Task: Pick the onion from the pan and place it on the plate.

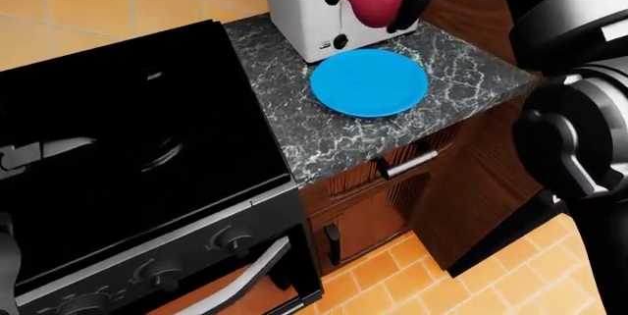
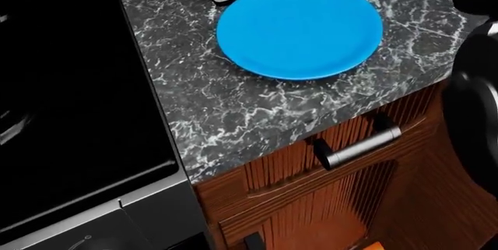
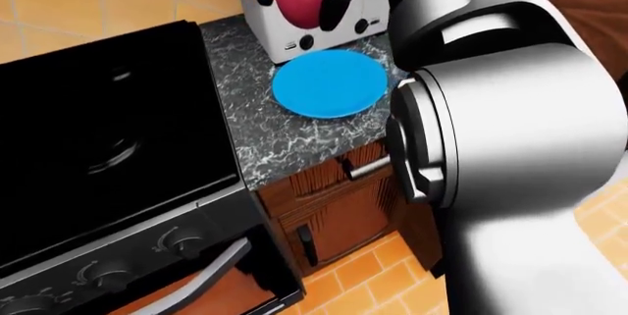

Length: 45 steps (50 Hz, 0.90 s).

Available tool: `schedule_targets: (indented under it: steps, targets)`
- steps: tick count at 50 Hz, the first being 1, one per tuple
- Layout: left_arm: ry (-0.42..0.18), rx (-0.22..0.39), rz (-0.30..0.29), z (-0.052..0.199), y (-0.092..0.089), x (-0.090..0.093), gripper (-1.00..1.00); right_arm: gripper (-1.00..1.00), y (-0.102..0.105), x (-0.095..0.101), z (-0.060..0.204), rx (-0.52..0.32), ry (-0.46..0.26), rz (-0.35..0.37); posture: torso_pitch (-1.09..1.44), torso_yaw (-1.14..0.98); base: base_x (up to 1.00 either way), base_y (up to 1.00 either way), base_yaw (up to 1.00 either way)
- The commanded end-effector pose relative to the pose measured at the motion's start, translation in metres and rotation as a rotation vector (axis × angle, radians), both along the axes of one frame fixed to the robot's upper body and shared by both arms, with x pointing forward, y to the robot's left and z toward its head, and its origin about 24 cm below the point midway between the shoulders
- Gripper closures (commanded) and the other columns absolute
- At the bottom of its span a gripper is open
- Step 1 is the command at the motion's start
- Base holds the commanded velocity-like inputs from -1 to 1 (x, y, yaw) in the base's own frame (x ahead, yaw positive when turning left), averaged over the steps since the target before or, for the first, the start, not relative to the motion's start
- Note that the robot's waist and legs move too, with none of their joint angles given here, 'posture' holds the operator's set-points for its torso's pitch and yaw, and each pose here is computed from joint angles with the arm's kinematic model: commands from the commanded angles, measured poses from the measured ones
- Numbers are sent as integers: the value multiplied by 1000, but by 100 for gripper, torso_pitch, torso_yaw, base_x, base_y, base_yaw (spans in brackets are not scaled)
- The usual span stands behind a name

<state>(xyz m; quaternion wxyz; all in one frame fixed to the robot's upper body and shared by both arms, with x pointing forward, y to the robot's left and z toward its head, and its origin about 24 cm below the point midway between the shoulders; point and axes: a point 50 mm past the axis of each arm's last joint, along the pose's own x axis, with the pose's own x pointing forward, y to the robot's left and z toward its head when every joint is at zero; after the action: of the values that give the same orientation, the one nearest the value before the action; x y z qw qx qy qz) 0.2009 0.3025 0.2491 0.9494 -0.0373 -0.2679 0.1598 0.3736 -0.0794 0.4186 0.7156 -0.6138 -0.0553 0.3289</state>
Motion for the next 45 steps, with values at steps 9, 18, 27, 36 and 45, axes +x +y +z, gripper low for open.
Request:
schedule_targets:
  steps: [9,18,27,36,45]
  targets:
    - [-66,41,14,13,-1,-7,-100,100,3,-14,28,29,-112,27,0,0,0,0,0]
    - [-69,43,16,14,0,-8,-100,100,-5,-13,27,23,-107,13,0,0,0,0,0]
    - [-70,45,12,15,-2,-7,-100,100,-21,-10,24,17,-96,-22,0,0,0,0,0]
    - [-72,46,9,17,-3,-6,-100,100,-37,-7,19,17,-79,-52,0,0,0,0,0]
    - [-71,47,10,16,-3,-6,-100,100,-41,-7,19,24,-77,-60,0,0,2,0,0]
